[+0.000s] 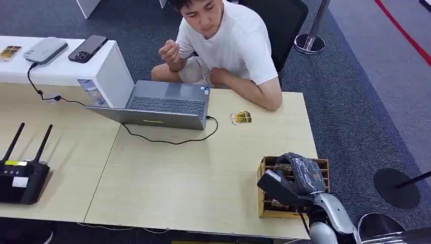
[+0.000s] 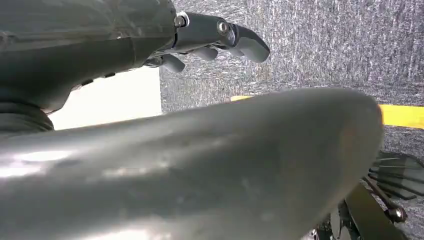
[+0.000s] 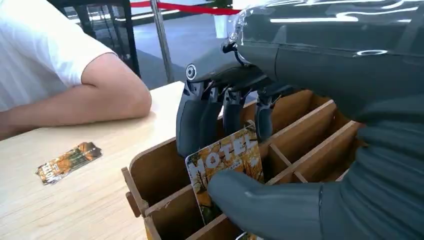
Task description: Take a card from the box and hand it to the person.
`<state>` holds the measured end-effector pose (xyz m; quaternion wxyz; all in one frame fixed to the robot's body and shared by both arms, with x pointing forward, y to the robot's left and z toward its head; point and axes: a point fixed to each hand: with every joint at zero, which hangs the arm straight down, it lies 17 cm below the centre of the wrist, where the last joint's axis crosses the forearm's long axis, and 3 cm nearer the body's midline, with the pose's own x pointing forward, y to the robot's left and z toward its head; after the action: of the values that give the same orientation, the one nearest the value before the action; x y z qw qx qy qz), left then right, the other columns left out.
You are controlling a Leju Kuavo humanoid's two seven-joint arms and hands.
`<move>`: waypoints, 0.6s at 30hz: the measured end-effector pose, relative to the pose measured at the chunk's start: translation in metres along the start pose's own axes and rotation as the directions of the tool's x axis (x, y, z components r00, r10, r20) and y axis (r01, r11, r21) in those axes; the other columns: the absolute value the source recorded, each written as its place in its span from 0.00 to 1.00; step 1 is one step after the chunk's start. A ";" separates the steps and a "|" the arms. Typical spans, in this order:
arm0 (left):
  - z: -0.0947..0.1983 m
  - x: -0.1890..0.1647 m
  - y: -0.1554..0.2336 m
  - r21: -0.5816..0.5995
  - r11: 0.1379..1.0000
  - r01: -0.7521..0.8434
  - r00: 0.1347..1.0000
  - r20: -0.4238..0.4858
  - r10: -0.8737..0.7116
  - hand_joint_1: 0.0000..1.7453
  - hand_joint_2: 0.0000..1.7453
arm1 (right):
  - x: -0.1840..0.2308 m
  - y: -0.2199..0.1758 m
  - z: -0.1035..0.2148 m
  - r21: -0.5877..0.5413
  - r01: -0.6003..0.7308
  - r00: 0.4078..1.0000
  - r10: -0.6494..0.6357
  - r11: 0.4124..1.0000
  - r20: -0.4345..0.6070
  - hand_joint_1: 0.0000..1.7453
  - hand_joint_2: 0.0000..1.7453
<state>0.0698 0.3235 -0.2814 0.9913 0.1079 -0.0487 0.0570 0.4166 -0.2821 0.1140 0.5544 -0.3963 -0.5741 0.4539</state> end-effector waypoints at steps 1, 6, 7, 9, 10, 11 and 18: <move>0.000 0.000 0.000 0.000 1.000 0.000 1.000 0.000 0.000 0.00 0.00 | 0.000 0.000 0.000 0.000 0.000 1.000 0.000 1.000 0.000 0.57 1.00; 0.000 0.000 0.000 0.000 1.000 0.000 1.000 0.000 0.000 0.00 0.00 | 0.000 0.000 0.000 0.000 0.000 1.000 0.000 1.000 0.000 0.59 1.00; 0.000 0.000 0.000 0.000 1.000 0.000 1.000 0.000 0.000 0.00 0.00 | 0.000 0.000 0.000 0.000 0.000 1.000 0.000 1.000 0.000 0.58 1.00; 0.000 0.000 0.000 0.000 1.000 0.000 1.000 0.000 0.000 0.00 0.00 | 0.000 0.000 0.000 0.000 0.000 1.000 0.000 1.000 0.000 0.58 1.00; 0.000 0.000 0.000 0.000 1.000 0.000 1.000 -0.001 0.000 0.00 0.00 | 0.000 0.000 0.000 0.000 0.000 1.000 0.000 1.000 0.000 0.60 1.00; 0.000 0.000 0.000 0.000 1.000 0.000 1.000 -0.001 0.000 0.00 0.00 | 0.000 0.000 0.000 0.000 0.000 1.000 0.000 1.000 0.000 0.60 1.00; 0.000 0.000 0.000 0.000 1.000 0.010 1.000 0.001 -0.010 0.00 0.00 | 0.000 0.000 0.000 0.000 -0.001 1.000 0.001 1.000 0.000 0.62 1.00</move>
<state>0.0693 0.3237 -0.2815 0.9916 0.1084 -0.0484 0.0523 0.4164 -0.2818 0.1137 0.5544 -0.3965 -0.5738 0.4541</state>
